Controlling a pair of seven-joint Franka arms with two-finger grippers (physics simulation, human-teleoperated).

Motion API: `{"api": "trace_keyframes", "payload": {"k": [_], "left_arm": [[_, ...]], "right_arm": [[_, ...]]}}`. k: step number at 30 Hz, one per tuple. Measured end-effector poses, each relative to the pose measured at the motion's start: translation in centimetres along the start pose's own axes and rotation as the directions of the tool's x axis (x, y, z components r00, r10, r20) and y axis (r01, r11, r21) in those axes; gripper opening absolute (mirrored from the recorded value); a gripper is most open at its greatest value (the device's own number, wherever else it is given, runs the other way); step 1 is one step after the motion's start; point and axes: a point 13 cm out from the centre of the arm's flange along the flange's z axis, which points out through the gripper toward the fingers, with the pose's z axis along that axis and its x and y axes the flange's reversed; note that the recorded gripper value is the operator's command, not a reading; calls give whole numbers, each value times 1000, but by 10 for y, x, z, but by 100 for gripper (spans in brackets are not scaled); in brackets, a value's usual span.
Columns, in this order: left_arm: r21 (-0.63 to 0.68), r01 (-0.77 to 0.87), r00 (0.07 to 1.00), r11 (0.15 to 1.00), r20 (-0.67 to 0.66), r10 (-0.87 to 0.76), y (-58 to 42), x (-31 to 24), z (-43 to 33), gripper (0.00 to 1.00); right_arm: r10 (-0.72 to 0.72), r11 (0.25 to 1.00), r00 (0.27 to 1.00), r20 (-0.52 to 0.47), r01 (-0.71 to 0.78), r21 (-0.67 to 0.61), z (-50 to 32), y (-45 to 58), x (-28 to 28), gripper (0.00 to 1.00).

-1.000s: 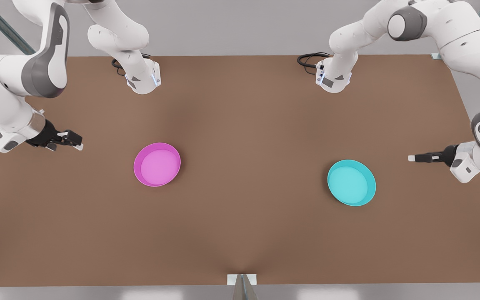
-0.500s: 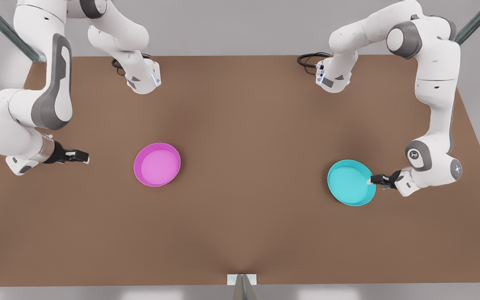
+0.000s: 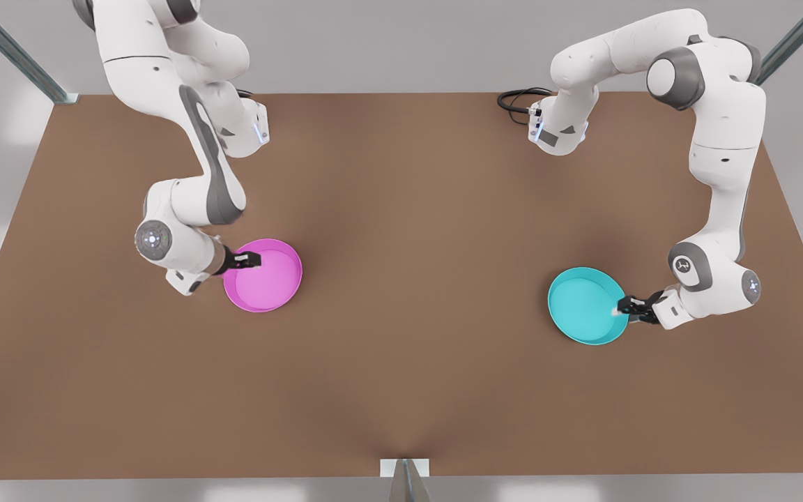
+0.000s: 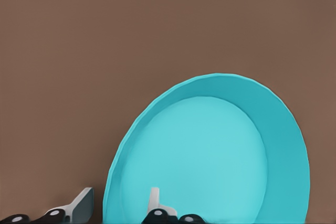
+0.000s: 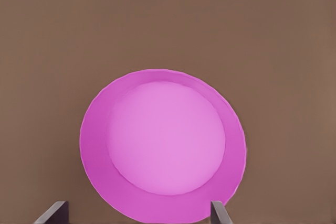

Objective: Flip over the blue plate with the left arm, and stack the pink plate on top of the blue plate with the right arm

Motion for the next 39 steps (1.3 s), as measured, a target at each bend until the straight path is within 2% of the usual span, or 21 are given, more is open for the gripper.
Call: {"api": "trace_keyframes", "payload": {"k": [1, 5, 7, 9, 18, 21, 24, 33, 39], "left_arm": [[1, -6, 1000, 1000, -1, 6, 0, 0, 1, 52], [10, -25, 1000, 1000, -10, 25, 0, 3, 7, 52], [11, -33, 999, 999, -14, 33, 0, 4, 9, 40], [14, -39, 999, 999, -17, 40, 0, 5, 11, 36], [21, -68, 997, 997, -28, 68, 0, 6, 18, 33], [20, -76, 997, 997, -30, 77, 1, 6, 18, 21], [16, -88, 996, 996, -31, 88, -1, 3, 16, 21], [-13, -143, 989, 990, -41, 142, -9, -15, -25, 21], [-165, -256, 966, 953, -79, 246, -32, -78, -130, 21]], "right_arm": [[27, 1000, 999, 26, -27, -5, -3, -13, -5, 100], [50, 999, 997, 66, -50, -3, 10, -21, -16, 100], [60, 998, 995, 79, -60, -3, 12, -26, -18, 100], [86, 996, 993, 86, -86, -6, 13, -39, -16, 100], [111, 994, 991, 80, -111, -2, 35, -54, -7, 100], [115, 993, 988, 98, -115, -5, 28, -58, -9, 100], [118, 993, 989, 95, -118, 2, 46, -63, -15, 100], [96, 995, 981, 168, -99, 8, 41, -60, -38, 100], [103, 994, 967, 235, -105, -2, 5, -69, -58, 100]]}}
